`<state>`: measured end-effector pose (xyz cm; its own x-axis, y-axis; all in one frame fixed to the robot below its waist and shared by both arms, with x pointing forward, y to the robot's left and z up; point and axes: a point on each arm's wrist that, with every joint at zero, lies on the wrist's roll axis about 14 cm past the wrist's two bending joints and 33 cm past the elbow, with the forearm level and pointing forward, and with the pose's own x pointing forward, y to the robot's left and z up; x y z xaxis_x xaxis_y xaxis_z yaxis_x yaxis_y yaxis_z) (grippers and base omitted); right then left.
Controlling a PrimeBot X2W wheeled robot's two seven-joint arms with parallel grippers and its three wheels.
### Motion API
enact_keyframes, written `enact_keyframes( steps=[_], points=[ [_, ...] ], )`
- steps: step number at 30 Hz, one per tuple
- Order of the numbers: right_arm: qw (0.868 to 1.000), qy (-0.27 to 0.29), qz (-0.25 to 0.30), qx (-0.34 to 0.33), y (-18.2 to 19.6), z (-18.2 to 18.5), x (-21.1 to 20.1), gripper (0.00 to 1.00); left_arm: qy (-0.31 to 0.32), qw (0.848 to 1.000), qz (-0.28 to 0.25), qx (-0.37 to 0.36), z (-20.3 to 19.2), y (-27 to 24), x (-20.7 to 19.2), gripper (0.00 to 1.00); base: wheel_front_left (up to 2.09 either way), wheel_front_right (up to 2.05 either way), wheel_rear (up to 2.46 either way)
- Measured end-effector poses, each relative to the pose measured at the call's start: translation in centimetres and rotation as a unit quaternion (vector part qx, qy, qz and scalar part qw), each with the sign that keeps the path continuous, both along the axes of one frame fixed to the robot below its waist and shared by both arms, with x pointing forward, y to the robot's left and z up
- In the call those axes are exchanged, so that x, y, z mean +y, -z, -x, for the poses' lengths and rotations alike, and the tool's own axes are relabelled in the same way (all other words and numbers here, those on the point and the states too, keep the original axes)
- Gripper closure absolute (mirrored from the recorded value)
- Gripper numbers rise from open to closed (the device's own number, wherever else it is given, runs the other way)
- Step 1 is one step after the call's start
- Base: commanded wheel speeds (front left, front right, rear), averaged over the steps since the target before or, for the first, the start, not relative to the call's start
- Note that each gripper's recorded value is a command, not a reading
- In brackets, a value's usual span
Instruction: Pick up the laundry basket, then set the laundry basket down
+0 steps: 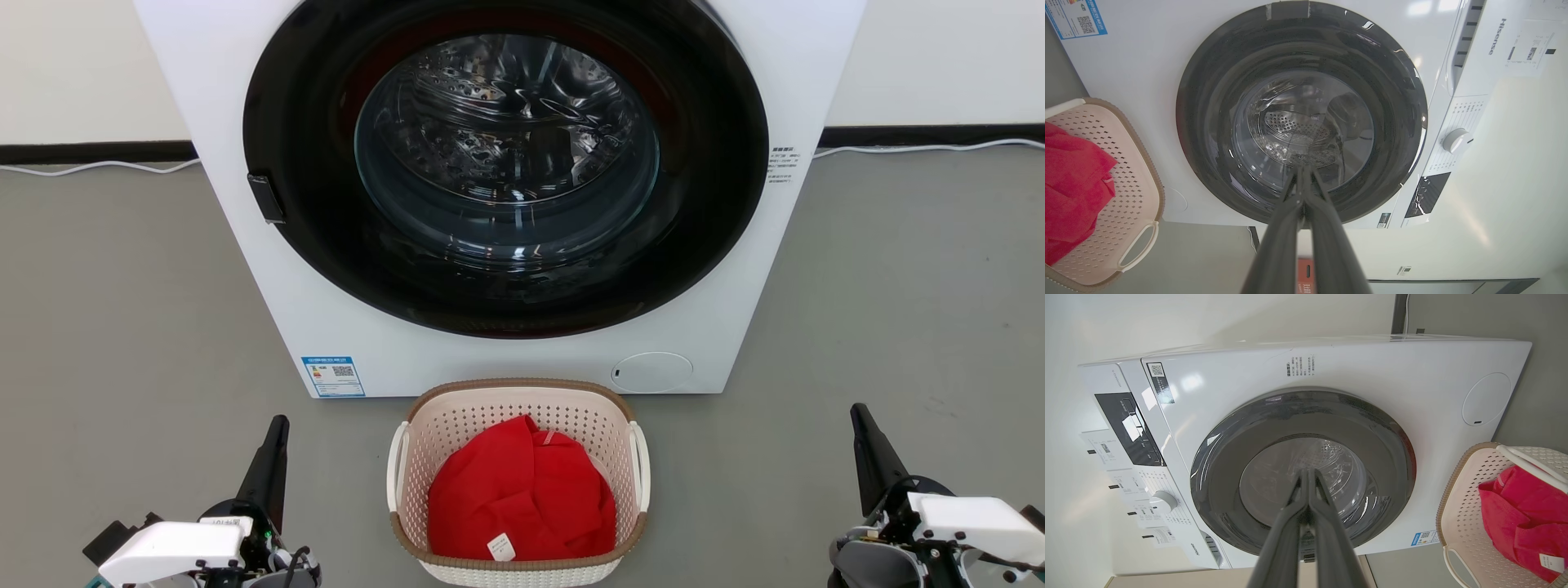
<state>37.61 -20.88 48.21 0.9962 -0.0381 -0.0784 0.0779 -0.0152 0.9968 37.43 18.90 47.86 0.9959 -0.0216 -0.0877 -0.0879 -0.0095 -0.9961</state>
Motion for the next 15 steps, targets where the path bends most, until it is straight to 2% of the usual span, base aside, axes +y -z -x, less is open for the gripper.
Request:
enact_keyframes(
  steps=[15],
  points=[
    [1.000,-0.002,-0.001,0.000,0.00,0.00,0.06,1.00,0.000,1.000,0.000,0.000,0.00,0.00,0.01,1.00,0.00,0.00,0.00]
  ],
)
